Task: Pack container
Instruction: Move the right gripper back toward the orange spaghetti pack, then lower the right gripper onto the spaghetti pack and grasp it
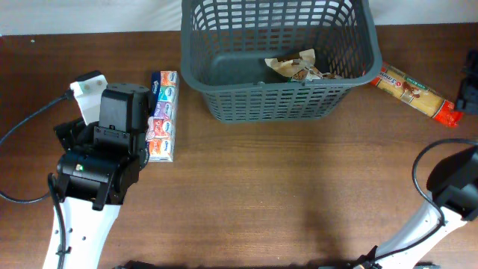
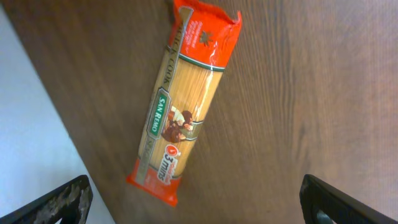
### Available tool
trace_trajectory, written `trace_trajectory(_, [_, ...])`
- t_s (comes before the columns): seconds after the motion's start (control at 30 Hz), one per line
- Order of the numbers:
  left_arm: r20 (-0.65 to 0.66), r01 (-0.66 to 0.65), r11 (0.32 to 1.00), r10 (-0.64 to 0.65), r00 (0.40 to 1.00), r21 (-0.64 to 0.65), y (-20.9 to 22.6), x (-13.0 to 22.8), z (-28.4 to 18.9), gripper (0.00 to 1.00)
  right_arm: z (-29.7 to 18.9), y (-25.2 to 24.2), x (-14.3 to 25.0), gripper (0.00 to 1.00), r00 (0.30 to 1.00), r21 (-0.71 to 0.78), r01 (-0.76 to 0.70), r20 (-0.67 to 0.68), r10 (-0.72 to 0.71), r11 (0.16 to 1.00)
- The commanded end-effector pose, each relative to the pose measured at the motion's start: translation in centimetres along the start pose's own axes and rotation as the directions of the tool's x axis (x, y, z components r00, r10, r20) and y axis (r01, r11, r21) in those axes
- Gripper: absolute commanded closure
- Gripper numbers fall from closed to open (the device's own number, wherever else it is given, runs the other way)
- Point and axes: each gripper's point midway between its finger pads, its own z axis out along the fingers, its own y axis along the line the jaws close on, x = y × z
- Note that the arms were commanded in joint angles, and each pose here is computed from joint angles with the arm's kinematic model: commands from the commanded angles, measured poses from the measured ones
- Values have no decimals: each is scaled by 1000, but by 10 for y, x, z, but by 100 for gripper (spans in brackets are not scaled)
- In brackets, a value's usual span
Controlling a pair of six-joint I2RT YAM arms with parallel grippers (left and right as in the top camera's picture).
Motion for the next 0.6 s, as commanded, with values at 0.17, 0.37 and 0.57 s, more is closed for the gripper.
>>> trace_trajectory(0.17, [6,18,1000,-18,1000,-5,2,-4,-1,0,80,-6,22,1,992,122,-95,-71,104,988])
trace_trajectory(0.37, [6,18,1000,-18,1000,-5,2,-4,-1,0,111,-13,23,1,989,172,-112,-72,126,979])
trace_trajectory(0.57, [6,18,1000,-18,1000,-5,2,-4,-1,0,114,0,27,1,992,107,41,-120,-28,993])
